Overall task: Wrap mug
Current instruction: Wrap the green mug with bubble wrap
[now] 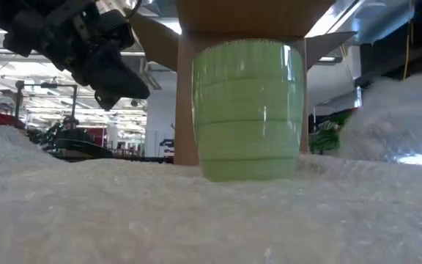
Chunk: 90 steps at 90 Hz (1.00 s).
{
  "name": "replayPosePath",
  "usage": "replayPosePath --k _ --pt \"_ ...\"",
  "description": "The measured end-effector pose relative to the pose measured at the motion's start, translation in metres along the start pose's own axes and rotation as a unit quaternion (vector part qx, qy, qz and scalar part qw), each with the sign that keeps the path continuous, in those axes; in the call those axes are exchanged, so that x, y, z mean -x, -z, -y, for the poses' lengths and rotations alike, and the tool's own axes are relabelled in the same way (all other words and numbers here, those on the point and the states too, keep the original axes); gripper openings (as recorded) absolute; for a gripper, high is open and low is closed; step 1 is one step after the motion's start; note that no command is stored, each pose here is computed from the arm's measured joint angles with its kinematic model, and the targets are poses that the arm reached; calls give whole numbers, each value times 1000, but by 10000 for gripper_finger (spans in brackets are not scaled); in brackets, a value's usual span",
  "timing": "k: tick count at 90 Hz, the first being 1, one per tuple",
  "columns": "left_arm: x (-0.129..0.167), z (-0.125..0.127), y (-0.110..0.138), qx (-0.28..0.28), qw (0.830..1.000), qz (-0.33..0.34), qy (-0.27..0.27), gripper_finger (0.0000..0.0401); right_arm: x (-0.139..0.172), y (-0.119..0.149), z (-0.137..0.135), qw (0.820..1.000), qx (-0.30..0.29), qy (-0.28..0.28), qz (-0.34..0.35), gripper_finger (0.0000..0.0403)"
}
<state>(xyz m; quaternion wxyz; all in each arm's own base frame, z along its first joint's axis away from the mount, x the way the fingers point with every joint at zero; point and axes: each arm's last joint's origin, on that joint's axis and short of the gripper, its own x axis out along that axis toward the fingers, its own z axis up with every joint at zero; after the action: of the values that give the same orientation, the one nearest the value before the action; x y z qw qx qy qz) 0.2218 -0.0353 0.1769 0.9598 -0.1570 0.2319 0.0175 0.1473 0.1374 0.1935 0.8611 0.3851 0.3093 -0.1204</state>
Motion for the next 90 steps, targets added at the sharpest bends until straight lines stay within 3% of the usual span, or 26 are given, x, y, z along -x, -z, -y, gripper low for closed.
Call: replayPosePath --k 23,53,68,90 --pt "0 1 0 15 1000 0 2 0 -12 -29 -12 999 14 -12 51 0" --pt "1 11 4 3 1000 -8 21 0 -61 -62 -30 989 42 -115 88 0" --pt "2 14 6 0 1000 -10 28 0 -89 -84 -41 990 76 -104 63 0" --pt "3 17 8 3 999 -14 36 0 -130 -128 -74 980 141 -130 46 0"
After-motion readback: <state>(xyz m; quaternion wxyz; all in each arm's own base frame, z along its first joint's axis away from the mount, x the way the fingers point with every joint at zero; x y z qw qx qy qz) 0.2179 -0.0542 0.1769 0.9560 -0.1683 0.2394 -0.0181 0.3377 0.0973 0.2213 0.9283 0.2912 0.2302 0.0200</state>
